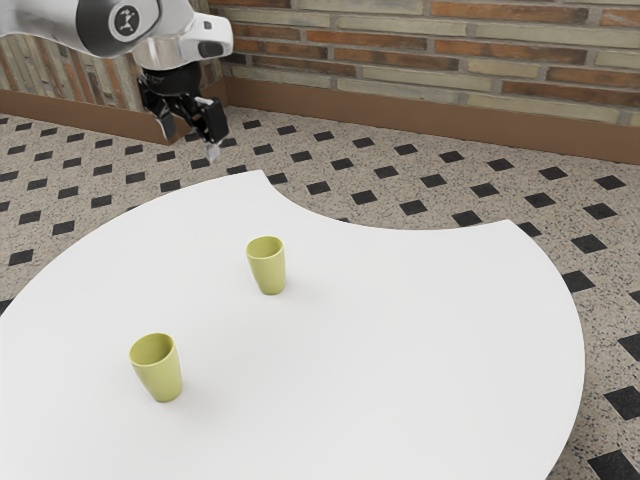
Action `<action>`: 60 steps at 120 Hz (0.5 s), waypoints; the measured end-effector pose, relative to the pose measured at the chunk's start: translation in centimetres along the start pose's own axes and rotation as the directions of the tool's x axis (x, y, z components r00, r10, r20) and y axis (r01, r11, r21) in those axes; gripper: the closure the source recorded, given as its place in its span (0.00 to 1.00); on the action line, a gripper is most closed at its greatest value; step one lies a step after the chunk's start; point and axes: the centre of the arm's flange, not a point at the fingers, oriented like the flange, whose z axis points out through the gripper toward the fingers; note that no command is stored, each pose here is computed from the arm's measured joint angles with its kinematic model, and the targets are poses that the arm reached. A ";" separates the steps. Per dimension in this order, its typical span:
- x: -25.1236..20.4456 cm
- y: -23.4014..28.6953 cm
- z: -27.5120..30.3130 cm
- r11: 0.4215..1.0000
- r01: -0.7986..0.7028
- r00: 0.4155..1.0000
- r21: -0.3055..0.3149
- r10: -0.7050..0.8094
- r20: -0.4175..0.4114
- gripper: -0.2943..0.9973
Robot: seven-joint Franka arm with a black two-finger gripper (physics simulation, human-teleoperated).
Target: Place the right cup onto the left cup
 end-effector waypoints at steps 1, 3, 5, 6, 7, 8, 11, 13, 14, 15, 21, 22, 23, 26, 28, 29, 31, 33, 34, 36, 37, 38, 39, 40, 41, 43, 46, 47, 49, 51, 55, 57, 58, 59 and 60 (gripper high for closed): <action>0.0 0.0 0.0 1.000 0.000 1.000 0.000 0.000 -0.001 0.23; 0.0 -0.1 0.0 1.000 0.001 1.000 0.001 -0.001 -0.002 0.23; 0.0 -0.1 0.0 1.000 0.002 1.000 0.002 -0.002 -0.003 0.23; 0.0 -0.2 0.0 1.000 0.002 1.000 0.002 -0.002 -0.003 0.23; 0.0 -0.2 0.0 1.000 0.002 1.000 0.002 -0.002 -0.004 0.23; 0.0 -0.2 0.0 1.000 0.003 1.000 0.002 -0.003 -0.003 0.23; -0.1 -0.2 0.3 1.000 0.003 1.000 0.002 -0.003 0.000 0.23; -0.1 -0.2 0.6 1.000 0.003 1.000 0.002 -0.003 0.006 0.23; -0.2 -0.2 0.7 1.000 0.003 1.000 0.001 -0.003 0.009 0.23; -0.3 -0.2 0.9 1.000 0.003 1.000 0.000 -0.003 0.012 0.23; -0.7 -0.1 2.1 1.000 0.003 0.999 -0.007 -0.002 0.035 0.23; -0.8 -0.1 2.3 1.000 0.002 0.999 -0.009 -0.002 0.040 0.23; -0.8 0.0 2.6 1.000 0.002 0.999 -0.010 -0.002 0.045 0.23; -1.1 0.0 3.1 1.000 0.002 0.998 -0.013 -0.001 0.055 0.23; -1.2 0.1 3.5 1.000 0.002 0.998 -0.016 -0.001 0.062 0.23; -1.3 0.1 3.7 1.000 0.002 0.998 -0.017 -0.001 0.066 0.23; -1.5 0.1 4.1 1.000 0.002 0.997 -0.019 0.000 0.074 0.23; -1.6 0.2 4.6 1.000 0.002 0.997 -0.021 0.000 0.082 0.23; -1.7 0.2 4.8 1.000 0.002 0.996 -0.022 0.000 0.087 0.23; -1.9 0.2 5.3 1.000 0.002 0.995 -0.024 0.001 0.095 0.23; -1.9 0.3 5.4 1.000 0.002 0.995 -0.025 0.001 0.098 0.23; -2.0 0.3 5.6 1.000 0.002 0.995 -0.025 0.001 0.101 0.23; -2.1 0.3 5.9 1.000 0.002 0.994 -0.026 0.001 0.105 0.23; -2.2 0.3 6.1 1.000 0.002 0.994 -0.027 0.001 0.109 0.23; -2.3 0.4 6.3 1.000 0.001 0.994 -0.028 0.002 0.113 0.23; -2.6 0.4 6.9 1.000 0.001 0.993 -0.031 0.003 0.121 0.23; -3.1 0.6 7.8 0.999 0.001 0.991 -0.034 0.004 0.134 0.23; -3.3 0.6 8.1 0.999 0.001 0.990 -0.035 0.004 0.138 0.23; -3.6 0.7 8.7 0.999 0.003 0.989 -0.037 0.003 0.147 0.23; -4.0 0.7 9.4 0.999 0.005 0.988 -0.039 0.001 0.158 0.23; -4.6 0.8 10.7 0.999 0.014 0.984 -0.042 -0.006 0.177 0.23; -5.0 0.7 11.3 0.999 0.019 0.983 -0.043 -0.011 0.186 0.23; -5.2 0.7 11.6 0.999 0.022 0.982 -0.044 -0.014 0.191 0.23; -5.4 0.7 12.0 0.999 0.025 0.981 -0.045 -0.016 0.196 0.23; -5.5 0.7 12.3 0.999 0.028 0.980 -0.046 -0.019 0.200 0.23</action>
